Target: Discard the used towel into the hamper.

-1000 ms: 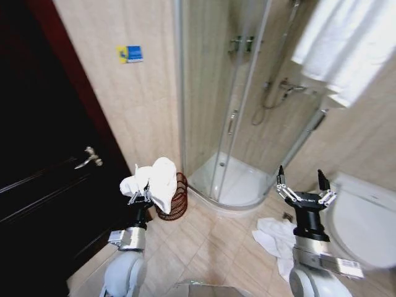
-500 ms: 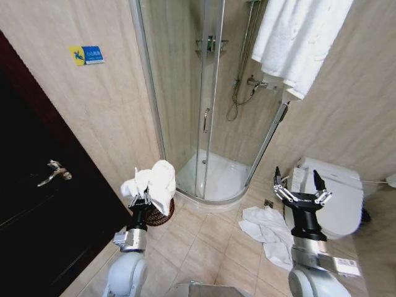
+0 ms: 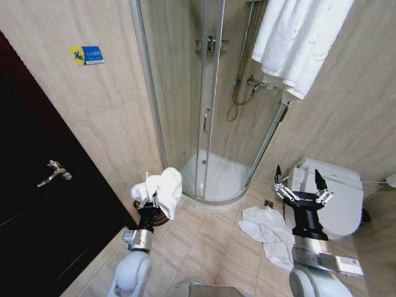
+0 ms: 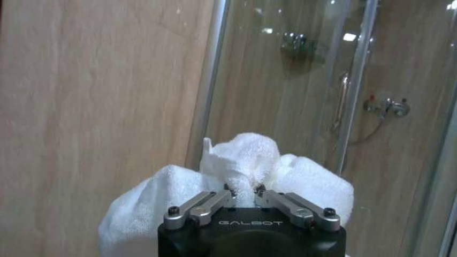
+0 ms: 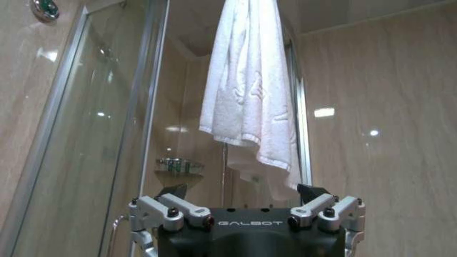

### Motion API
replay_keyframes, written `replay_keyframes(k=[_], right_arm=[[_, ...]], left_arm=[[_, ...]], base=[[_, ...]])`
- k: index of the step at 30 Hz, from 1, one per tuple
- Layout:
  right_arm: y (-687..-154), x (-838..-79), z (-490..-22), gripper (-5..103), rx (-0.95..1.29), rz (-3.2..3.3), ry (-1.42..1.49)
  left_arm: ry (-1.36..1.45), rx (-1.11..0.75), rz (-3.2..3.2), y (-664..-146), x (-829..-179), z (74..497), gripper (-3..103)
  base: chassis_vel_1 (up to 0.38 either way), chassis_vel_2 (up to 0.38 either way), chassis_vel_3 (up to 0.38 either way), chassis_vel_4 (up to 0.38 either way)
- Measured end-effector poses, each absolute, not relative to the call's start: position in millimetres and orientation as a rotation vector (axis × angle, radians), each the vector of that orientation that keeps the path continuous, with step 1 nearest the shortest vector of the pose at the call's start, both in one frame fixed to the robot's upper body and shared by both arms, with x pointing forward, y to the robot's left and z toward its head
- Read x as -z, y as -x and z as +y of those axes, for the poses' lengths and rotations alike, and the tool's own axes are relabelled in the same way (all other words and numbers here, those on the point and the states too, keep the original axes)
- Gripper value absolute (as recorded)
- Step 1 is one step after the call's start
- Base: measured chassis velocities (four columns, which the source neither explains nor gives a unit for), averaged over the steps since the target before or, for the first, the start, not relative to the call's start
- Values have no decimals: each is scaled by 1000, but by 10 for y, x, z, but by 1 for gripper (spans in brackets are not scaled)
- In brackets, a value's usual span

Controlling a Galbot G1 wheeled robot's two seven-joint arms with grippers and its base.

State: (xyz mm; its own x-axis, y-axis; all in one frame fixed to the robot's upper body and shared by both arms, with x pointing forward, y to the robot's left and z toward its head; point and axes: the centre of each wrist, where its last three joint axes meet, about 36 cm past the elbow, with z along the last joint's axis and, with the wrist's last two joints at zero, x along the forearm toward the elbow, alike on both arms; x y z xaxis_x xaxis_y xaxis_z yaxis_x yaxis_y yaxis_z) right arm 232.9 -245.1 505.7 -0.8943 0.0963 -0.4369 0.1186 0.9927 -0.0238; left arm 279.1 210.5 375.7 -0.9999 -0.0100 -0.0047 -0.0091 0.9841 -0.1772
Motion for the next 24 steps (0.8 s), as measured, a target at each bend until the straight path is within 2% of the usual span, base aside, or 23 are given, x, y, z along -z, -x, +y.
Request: replay_keyframes(k=[24], right_arm=[[-2304,-5079,-2455,100,75,2661,-143]], left_arm=[[40,341,3195,-3153,-3363,2150,6]], base=[[-70,72,70,-79]])
